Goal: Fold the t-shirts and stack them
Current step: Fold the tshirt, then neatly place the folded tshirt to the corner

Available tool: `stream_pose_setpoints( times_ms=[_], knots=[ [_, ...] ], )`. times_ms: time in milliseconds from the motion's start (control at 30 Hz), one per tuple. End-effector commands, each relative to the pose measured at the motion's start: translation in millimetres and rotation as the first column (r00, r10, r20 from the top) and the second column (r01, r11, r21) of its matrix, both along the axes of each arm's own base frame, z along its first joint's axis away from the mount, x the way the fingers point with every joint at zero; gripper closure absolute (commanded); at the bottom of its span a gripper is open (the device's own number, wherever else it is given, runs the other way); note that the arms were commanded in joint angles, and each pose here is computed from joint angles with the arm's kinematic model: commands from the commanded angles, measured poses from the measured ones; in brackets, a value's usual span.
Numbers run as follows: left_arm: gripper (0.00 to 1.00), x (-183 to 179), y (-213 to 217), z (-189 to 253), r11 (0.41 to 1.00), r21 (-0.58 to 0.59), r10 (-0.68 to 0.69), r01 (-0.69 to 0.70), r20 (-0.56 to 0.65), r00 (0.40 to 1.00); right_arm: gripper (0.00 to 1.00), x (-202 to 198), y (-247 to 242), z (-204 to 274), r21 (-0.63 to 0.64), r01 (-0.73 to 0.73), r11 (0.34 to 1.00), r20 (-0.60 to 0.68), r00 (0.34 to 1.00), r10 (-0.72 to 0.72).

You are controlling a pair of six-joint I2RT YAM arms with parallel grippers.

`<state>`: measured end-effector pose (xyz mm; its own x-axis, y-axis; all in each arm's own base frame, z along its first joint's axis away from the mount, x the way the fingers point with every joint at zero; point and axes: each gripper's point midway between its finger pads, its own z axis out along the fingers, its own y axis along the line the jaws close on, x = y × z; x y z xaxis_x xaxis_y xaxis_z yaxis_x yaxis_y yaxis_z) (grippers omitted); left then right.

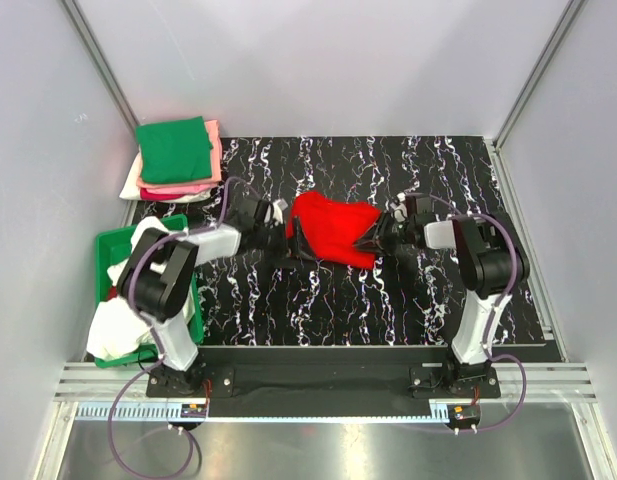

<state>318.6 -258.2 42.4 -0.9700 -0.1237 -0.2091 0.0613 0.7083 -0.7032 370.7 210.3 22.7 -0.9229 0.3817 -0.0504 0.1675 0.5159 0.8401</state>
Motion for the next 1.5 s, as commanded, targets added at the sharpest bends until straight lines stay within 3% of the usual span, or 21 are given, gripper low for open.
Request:
stream_pose_setpoints(
  times_ms=[0, 33, 67, 133, 233, 267, 333, 400, 567, 833, 1067, 1267, 1467],
  knots=[
    [0.06, -65, 3, -23, 0.996, 0.084, -0.01, 0.017, -0.082, 0.997, 0.68, -43, -38, -36, -0.262, 0.007, 0.965, -0.108, 0.993, -0.037],
    [0.06, -92, 3, -32, 0.995, 0.093, -0.032, 0.043, -0.119, 0.992, 0.67, -55, -45, -37, -0.3, -0.003, 0.954, -0.145, 0.989, -0.042],
    [0.06, -103, 2, -30, 0.995, 0.084, -0.034, 0.045, -0.123, 0.992, 0.66, -54, -51, -29, -0.337, 0.0, 0.942, -0.103, 0.994, -0.037],
    [0.04, -112, -2, -7, 0.999, 0.027, -0.019, 0.022, -0.086, 0.996, 0.62, -59, -55, -21, -0.367, -0.022, 0.93, -0.106, 0.994, -0.018],
    [0.01, -119, 8, 23, 0.999, 0.043, -0.02, 0.022, -0.031, 0.999, 0.51, -48, -58, 0, -0.399, -0.047, 0.916, -0.057, 0.998, 0.027],
    [0.01, -102, 9, 43, 0.998, 0.063, -0.003, 0.0, 0.038, 0.999, 0.49, -44, -57, 8, -0.396, -0.047, 0.917, -0.047, 0.998, 0.031],
    [0.01, -94, 23, 60, 0.991, 0.134, -0.013, 0.002, 0.08, 0.997, 0.46, -33, -55, 29, -0.388, -0.036, 0.921, -0.022, 0.999, 0.03],
    [0.01, -63, 39, 79, 0.988, 0.144, 0.039, -0.057, 0.126, 0.991, 0.43, -23, -49, 58, -0.353, -0.01, 0.936, 0.025, 1.0, 0.02],
    [0.02, -11, 44, 89, 0.993, 0.058, 0.092, -0.103, 0.157, 0.983, 0.39, -8, -34, 104, -0.28, 0.004, 0.96, 0.104, 0.994, 0.026],
    [0.07, 82, 8, 63, 0.998, -0.019, 0.065, -0.063, 0.193, 0.979, 0.38, 14, -21, 118, -0.235, -0.055, 0.971, 0.121, 0.989, 0.086],
    [0.12, 120, -9, -3, 0.996, -0.025, 0.09, -0.088, 0.098, 0.991, 0.38, 22, -22, 96, -0.261, -0.08, 0.962, 0.074, 0.992, 0.102],
    [0.26, 118, -29, -32, 0.996, -0.059, 0.072, -0.07, 0.038, 0.997, 0.38, 21, -21, 77, -0.258, -0.085, 0.962, 0.04, 0.994, 0.098],
    [0.41, 86, -40, -47, 0.997, -0.073, 0.033, -0.033, -0.004, 0.999, 0.38, 16, -23, 68, -0.26, -0.083, 0.962, 0.022, 0.996, 0.092]
  ],
)
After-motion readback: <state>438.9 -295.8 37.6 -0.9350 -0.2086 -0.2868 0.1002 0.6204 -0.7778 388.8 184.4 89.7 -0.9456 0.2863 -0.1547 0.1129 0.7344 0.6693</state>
